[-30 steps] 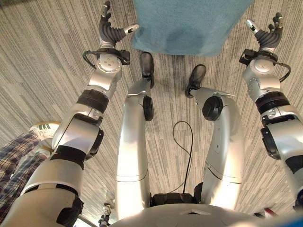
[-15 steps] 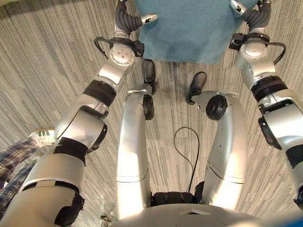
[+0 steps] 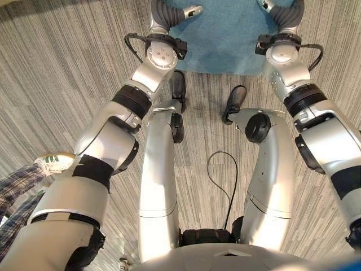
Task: Pick up all the scattered cushions and arrange them neatly on the sofa.
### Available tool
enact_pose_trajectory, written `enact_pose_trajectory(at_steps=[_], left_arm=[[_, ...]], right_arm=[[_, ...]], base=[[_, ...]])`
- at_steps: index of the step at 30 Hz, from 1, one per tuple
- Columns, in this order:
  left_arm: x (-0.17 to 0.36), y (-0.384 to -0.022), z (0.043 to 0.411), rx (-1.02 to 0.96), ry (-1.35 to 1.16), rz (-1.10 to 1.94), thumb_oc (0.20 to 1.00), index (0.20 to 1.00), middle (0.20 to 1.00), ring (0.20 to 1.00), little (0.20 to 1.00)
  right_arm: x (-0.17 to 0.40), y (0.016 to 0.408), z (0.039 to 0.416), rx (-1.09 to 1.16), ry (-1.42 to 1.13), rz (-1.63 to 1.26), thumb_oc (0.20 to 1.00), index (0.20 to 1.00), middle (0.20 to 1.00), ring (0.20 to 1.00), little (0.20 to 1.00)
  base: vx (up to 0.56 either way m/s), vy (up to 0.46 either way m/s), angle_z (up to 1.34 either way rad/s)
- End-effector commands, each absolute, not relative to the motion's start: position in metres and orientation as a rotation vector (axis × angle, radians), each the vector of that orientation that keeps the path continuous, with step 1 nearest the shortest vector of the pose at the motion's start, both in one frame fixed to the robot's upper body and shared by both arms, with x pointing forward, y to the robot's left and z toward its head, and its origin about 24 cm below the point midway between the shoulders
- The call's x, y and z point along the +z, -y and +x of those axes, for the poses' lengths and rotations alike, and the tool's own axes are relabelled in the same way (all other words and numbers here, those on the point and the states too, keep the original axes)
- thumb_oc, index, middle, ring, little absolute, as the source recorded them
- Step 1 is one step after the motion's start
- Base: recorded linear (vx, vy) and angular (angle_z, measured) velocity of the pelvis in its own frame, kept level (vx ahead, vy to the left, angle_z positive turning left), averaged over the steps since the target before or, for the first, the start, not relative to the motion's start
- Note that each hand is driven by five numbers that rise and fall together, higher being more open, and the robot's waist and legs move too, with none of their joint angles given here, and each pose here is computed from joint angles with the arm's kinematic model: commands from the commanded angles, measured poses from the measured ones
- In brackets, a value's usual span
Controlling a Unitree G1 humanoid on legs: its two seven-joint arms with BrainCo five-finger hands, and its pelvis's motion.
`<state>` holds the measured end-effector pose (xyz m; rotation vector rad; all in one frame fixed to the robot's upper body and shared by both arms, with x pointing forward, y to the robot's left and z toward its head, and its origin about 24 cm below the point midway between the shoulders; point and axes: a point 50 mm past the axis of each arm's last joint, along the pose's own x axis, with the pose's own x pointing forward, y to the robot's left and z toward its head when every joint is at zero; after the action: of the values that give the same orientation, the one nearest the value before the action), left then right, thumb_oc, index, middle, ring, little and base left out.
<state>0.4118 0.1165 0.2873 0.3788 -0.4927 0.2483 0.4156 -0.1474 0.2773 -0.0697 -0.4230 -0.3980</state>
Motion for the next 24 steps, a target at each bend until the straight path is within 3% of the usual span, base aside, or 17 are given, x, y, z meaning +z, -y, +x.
enact_pose_trajectory(at_steps=[1,4,10,24], left_arm=[[0.312,-0.097,0.407,0.217,0.620,0.519,0.200,0.200,0.200,0.200,0.200],[0.332,-0.107,0.404,0.264,0.671,0.580,0.200,0.200,0.200,0.200,0.200],[0.343,-0.123,0.394,0.255,0.726,0.365,0.200,0.200,0.200,0.200,0.200],[0.245,-0.082,0.356,0.014,0.694,0.087,0.200,0.200,0.200,0.200,0.200]], right_arm=[[0.314,0.075,0.397,-0.130,0.642,0.011,0.200,0.200,0.200,0.200,0.200],[0.344,0.081,0.384,-0.117,0.762,0.069,0.200,0.200,0.200,0.200,0.200],[0.350,0.101,0.376,-0.150,0.818,0.116,0.200,0.200,0.200,0.200,0.200],[0.243,0.111,0.365,-0.113,0.682,0.124,0.200,0.200,0.200,0.200,0.200]], base=[[0.00,0.040,-0.17],[-0.02,0.032,-0.15],[-0.05,0.003,-0.04],[-0.09,0.016,0.06]])
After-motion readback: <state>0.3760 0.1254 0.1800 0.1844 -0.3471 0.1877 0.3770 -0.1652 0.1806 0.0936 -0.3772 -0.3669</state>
